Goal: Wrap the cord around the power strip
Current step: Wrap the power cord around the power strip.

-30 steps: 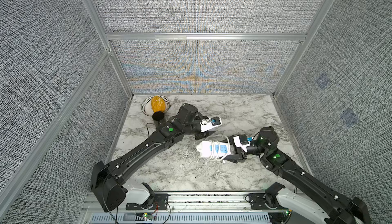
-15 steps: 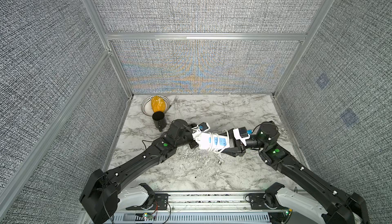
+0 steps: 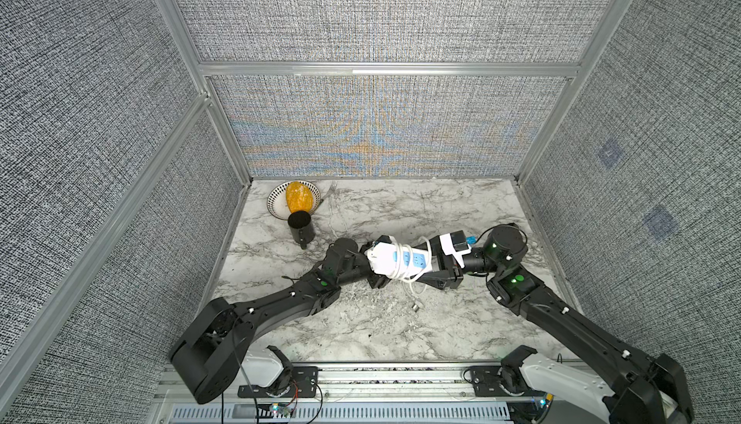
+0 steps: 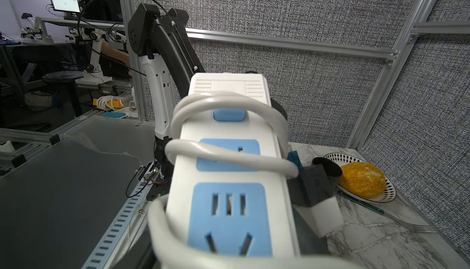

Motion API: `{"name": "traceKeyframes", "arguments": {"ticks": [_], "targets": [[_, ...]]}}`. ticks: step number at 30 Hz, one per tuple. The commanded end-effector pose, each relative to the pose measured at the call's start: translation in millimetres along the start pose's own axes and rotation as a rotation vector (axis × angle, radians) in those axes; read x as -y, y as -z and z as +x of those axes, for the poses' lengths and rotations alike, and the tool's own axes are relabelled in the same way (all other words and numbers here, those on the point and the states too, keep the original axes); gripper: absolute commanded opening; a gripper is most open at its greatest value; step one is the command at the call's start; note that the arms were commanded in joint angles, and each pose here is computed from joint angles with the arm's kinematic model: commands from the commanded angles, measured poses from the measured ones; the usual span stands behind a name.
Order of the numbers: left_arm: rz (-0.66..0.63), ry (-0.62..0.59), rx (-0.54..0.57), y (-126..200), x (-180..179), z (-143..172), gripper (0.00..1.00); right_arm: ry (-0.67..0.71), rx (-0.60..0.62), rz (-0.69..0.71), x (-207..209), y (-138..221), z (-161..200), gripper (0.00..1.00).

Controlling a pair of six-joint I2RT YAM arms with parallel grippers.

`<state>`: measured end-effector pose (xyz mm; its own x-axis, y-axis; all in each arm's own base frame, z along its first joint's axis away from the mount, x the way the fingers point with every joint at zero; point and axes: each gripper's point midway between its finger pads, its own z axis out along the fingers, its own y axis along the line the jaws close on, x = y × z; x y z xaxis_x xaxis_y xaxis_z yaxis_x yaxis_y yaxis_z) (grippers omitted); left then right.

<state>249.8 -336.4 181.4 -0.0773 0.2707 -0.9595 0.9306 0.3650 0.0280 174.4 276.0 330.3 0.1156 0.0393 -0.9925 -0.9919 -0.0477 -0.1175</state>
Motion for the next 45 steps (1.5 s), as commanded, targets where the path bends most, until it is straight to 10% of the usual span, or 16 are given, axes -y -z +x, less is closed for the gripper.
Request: {"name": "traceKeyframes", "arguments": {"ticks": [1, 18, 24, 33, 45], "targets": [[0.045, 0.000, 0.119, -14.6, 4.9, -30.1, 0.69, 0.033, 0.035, -0.010, -0.8, -0.4, -13.3, 0.00], [0.155, 0.144, 0.275, -100.4, 9.3, -53.8, 0.68, 0.047, 0.052, -0.007, 0.3, -0.6, -13.4, 0.00], [0.145, 0.160, 0.251, -108.7, 6.6, -40.4, 0.42, 0.094, 0.067, 0.031, 2.0, 4.4, -23.1, 0.00], [0.020, 0.165, 0.036, -80.4, 0.9, 3.8, 0.06, 0.148, 0.045, 0.337, 49.9, 25.7, -33.3, 0.00], [-0.206, 0.075, -0.325, -7.4, -17.0, 46.2, 0.02, 0.188, 0.089, 0.736, 101.3, 84.1, -46.7, 0.00]]}}
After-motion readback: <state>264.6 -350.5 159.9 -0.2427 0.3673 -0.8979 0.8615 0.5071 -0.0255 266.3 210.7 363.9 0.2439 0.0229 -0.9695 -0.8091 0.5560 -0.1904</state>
